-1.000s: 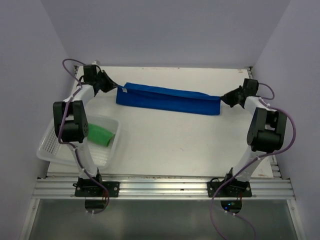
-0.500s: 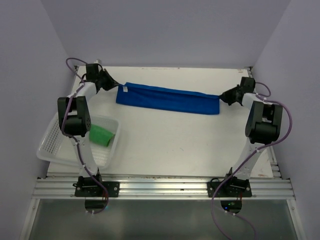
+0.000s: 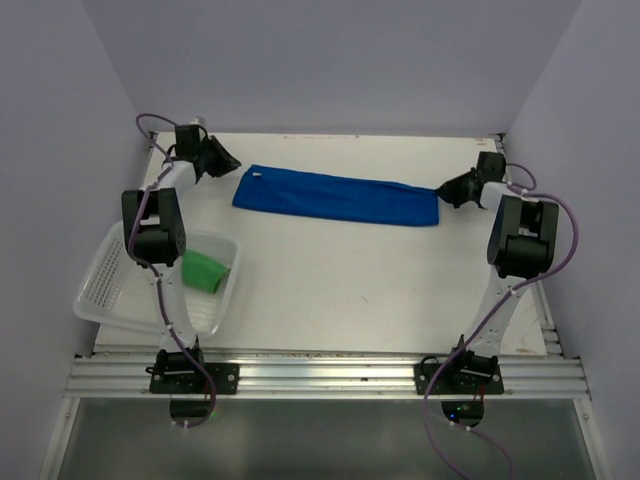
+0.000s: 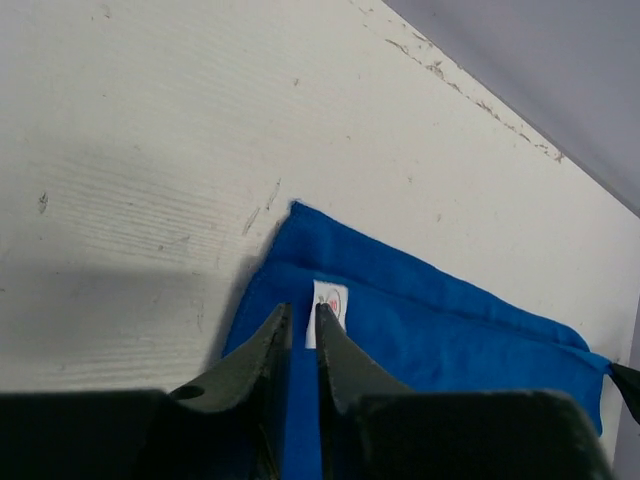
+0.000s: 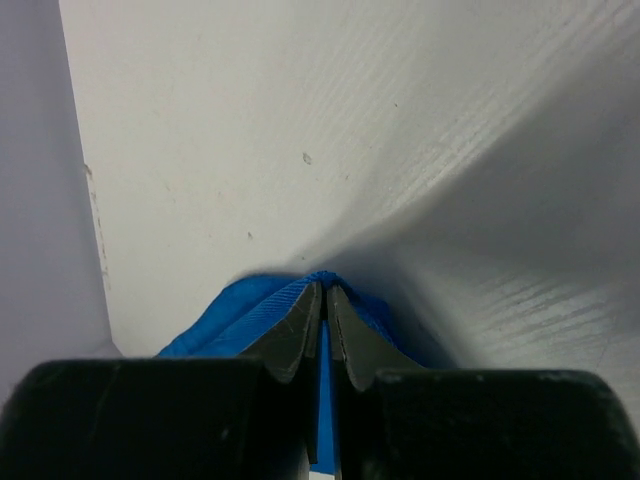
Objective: Roll the towels
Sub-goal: Fold the towel
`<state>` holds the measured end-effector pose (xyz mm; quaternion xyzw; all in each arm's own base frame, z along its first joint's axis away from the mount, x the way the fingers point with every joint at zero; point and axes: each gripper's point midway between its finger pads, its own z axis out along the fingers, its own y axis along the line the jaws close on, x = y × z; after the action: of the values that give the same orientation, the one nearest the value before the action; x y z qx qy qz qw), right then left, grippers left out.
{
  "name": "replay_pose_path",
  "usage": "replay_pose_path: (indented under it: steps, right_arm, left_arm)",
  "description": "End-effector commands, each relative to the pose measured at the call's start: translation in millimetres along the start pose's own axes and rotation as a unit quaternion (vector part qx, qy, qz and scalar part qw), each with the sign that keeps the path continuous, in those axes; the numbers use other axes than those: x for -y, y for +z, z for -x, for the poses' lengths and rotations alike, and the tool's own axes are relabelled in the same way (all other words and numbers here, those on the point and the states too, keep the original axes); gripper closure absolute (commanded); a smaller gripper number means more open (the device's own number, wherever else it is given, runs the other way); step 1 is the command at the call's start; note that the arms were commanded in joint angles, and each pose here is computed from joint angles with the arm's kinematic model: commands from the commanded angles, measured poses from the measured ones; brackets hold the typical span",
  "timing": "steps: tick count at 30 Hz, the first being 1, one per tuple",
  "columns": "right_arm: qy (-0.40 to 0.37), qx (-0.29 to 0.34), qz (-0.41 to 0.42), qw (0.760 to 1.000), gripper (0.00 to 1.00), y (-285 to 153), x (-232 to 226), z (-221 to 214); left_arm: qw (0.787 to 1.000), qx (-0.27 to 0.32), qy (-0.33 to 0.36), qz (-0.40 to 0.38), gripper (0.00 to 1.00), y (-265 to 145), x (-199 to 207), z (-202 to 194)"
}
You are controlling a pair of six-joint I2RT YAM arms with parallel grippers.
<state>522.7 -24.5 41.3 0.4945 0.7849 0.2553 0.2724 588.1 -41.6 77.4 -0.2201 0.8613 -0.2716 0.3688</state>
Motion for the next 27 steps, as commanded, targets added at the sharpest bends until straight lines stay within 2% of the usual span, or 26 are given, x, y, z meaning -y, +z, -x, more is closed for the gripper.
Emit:
replay_pose_path:
  steps: [1,3,6,11,15,17,23,27]
  right_arm:
    - [0.0,0.028,0.017,0.999,0.93,3.5,-19.2,16.3]
    - [-0.001,0.031,0.017,0.999,0.84,5.2,-21.4,18.3]
    - [-0.002,0.031,0.012,0.999,0.73,9.3,-22.1,19.5]
    - [-0.007,0.033,0.014,0.999,0.62,9.1,-27.2,20.2]
    - [-0.031,0.042,0.027,0.998,0.54,-2.6,-37.9,24.3]
    - [-0.052,0.045,0.031,0.997,0.45,-8.5,-41.2,25.2]
    - [-0.115,0.062,0.016,0.991,0.39,-31.9,-32.6,24.5]
    - [-0.16,0.045,0.009,0.986,0.39,-41.1,-14.4,10.0]
  left_arm:
    - [1.0,0.02,0.011,-0.016,0.78,7.6,13.3,14.9]
    - [1.0,0.018,0.012,-0.017,0.66,11.0,13.8,13.9]
    - [1.0,0.012,0.012,-0.018,0.62,13.1,13.9,10.7]
    - [1.0,0.016,0.019,-0.016,0.59,7.8,16.1,13.4]
    - [0.999,0.029,0.029,-0.023,0.57,-8.3,28.5,23.2]
    - [0.999,0.032,0.034,-0.024,0.55,-14.7,31.9,24.3]
    - [0.997,0.045,0.059,-0.028,0.46,-48.1,48.6,32.3]
    - [0.995,0.06,0.079,-0.032,0.43,-78.9,62.9,36.5]
